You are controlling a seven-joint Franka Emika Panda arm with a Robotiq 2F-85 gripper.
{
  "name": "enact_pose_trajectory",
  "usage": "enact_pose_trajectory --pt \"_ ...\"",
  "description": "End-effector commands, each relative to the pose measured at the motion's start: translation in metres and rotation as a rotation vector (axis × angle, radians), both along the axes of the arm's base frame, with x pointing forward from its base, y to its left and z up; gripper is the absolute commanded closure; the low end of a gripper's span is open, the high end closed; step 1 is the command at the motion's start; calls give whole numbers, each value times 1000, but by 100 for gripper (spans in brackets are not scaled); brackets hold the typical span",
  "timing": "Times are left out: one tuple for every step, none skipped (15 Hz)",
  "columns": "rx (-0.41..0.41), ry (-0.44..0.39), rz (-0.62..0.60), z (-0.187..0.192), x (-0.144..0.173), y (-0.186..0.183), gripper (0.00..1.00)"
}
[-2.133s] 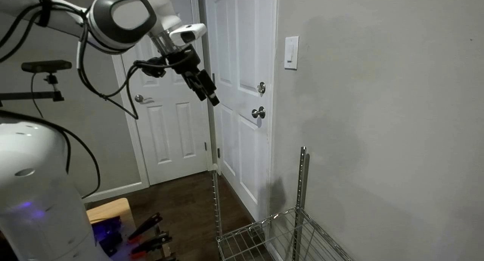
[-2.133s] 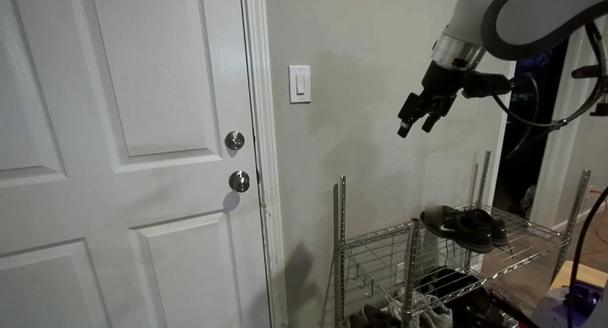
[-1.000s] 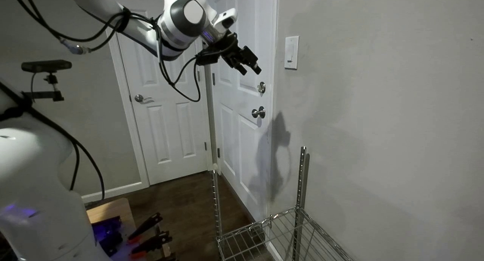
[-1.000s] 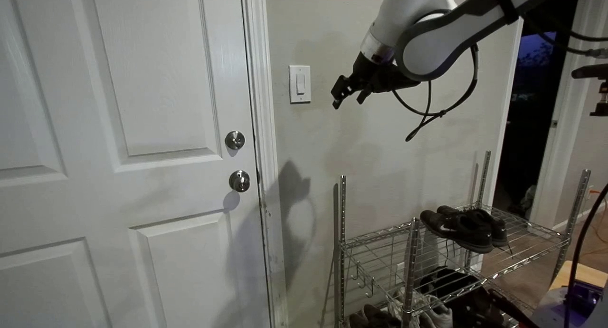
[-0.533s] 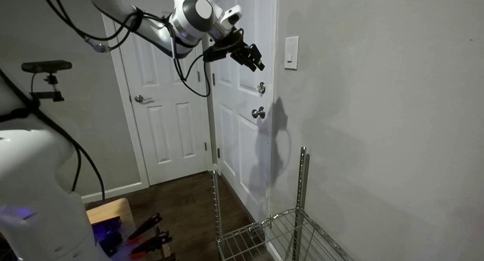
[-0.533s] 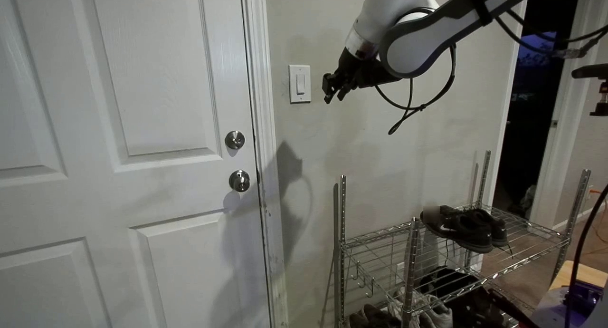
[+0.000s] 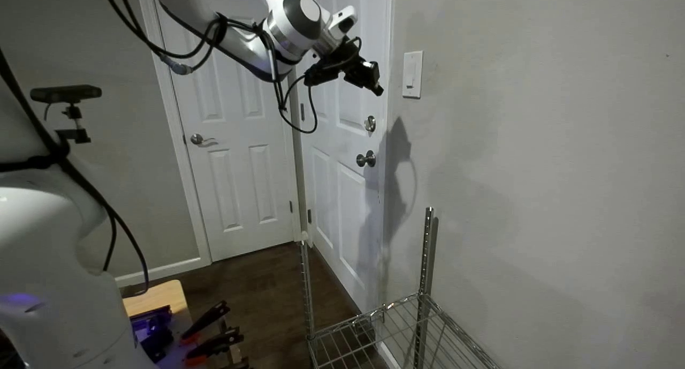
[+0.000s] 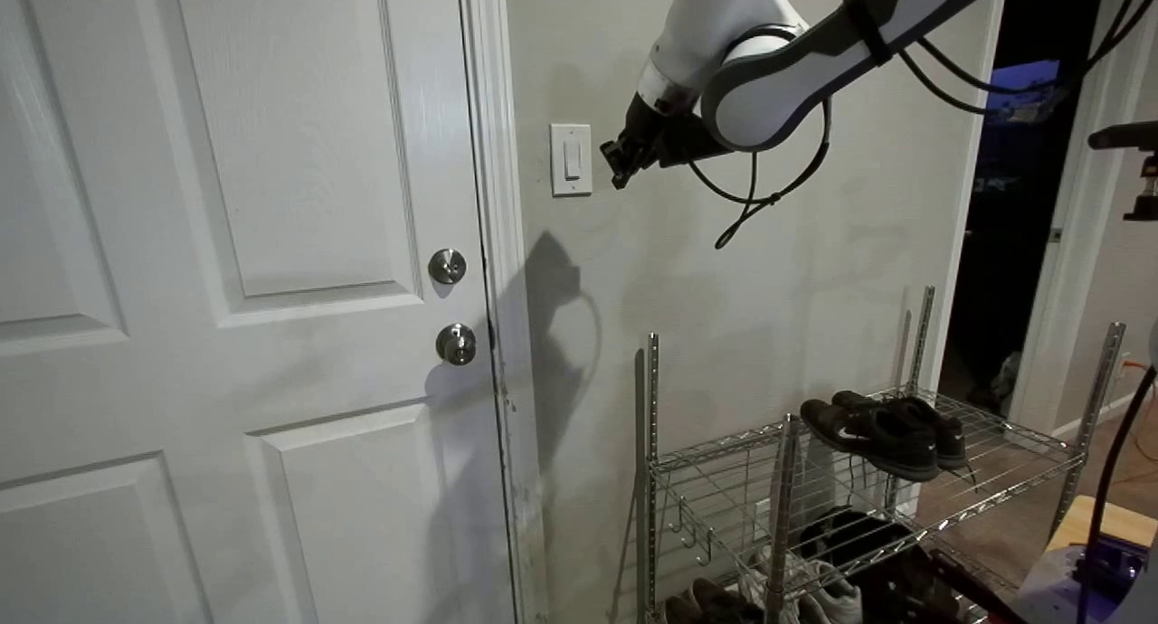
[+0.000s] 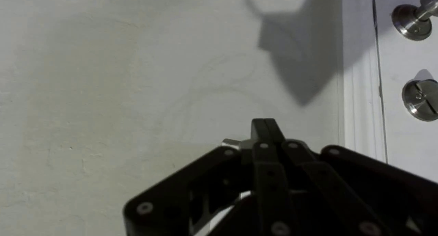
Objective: Turn off the light
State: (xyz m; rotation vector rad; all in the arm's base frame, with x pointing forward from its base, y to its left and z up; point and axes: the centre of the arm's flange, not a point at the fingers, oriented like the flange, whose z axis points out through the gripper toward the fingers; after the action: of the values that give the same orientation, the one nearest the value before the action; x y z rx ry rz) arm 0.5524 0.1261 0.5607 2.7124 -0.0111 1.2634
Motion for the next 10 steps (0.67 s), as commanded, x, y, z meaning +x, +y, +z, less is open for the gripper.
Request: enact_pose_trajectory --pt "-2 -23 2 -1 31 11 99" --pt "-3 -24 8 -1 37 13 99" --pt "-4 -27 11 -1 41 15 99" --pt "-7 -29 13 -1 46 17 99" --pt "-11 -31 15 -1 50 18 99" --pt "-13 -34 15 -1 55 18 99" --pt "-17 -36 14 -2 60 18 99" --pt "-19 -41 14 -1 64 18 99" --pt "-21 -44 13 -1 68 18 99" --pt "-22 -46 9 0 71 18 99"
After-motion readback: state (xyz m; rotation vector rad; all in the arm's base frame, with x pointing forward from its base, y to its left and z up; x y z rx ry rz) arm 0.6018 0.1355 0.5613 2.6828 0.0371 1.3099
